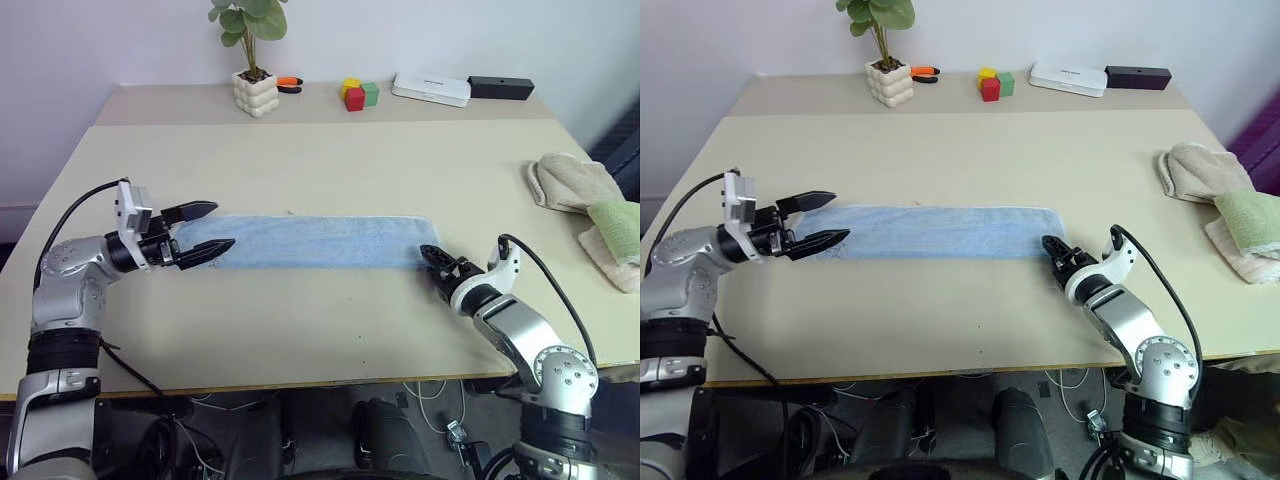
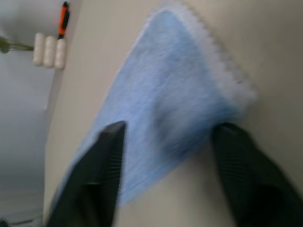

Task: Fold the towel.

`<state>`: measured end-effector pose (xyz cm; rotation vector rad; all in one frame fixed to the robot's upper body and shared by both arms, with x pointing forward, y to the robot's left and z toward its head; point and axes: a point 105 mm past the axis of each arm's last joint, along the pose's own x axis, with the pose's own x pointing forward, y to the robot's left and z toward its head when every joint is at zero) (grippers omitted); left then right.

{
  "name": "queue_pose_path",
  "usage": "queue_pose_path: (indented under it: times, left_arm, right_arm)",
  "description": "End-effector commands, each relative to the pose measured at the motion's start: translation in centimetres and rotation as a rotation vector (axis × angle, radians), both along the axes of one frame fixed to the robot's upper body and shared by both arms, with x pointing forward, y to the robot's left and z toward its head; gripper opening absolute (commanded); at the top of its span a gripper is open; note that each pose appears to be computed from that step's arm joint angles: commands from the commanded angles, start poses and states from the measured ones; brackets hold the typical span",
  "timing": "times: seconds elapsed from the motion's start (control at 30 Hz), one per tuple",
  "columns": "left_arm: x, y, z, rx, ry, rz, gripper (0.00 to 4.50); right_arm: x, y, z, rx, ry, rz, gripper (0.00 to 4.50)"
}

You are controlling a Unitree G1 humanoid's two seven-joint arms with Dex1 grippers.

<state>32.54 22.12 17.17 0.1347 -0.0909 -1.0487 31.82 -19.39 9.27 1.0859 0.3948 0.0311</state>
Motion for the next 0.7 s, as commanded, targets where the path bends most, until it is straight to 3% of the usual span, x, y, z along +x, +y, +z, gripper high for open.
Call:
queue_pose_path:
  times: [0.03, 0.07, 0.1, 0.33, 0.53, 0.63, 0.7]
  left_arm:
    - [-0.4, 0.4, 1.3, -0.015, -0.051, 0.014, 4.50]
    - [-0.4, 0.3, 1.3, -0.017, -0.051, 0.014, 4.50]
    - [-0.4, 0.3, 1.3, -0.018, -0.052, 0.017, 4.50]
    - [-0.3, 0.1, 1.2, -0.027, -0.055, 0.028, 4.50]
    - [0.0, 0.2, 1.3, -0.031, -0.061, 0.035, 4.50]
    - [0.3, 0.3, 1.3, -0.030, -0.064, 0.038, 4.50]
    - [0.4, 0.3, 1.3, -0.030, -0.066, 0.039, 4.50]
  right_arm:
    - [1.2, -0.8, 0.5, -0.017, -0.028, -0.056, 0.60]
    - [1.4, -0.9, 0.5, -0.017, -0.030, -0.067, 0.14]
    - [1.5, -0.9, 0.5, -0.014, -0.030, -0.077, 0.06]
    - [1.8, -2.6, 1.4, -0.104, -0.062, -0.107, 0.06]
    - [0.4, -5.2, 3.4, -0.374, -0.098, -0.003, 0.06]
    - [-0.1, -5.4, 4.2, -0.420, -0.118, 0.035, 0.06]
    - [-0.3, -5.0, 5.0, -0.602, -0.157, 0.107, 0.06]
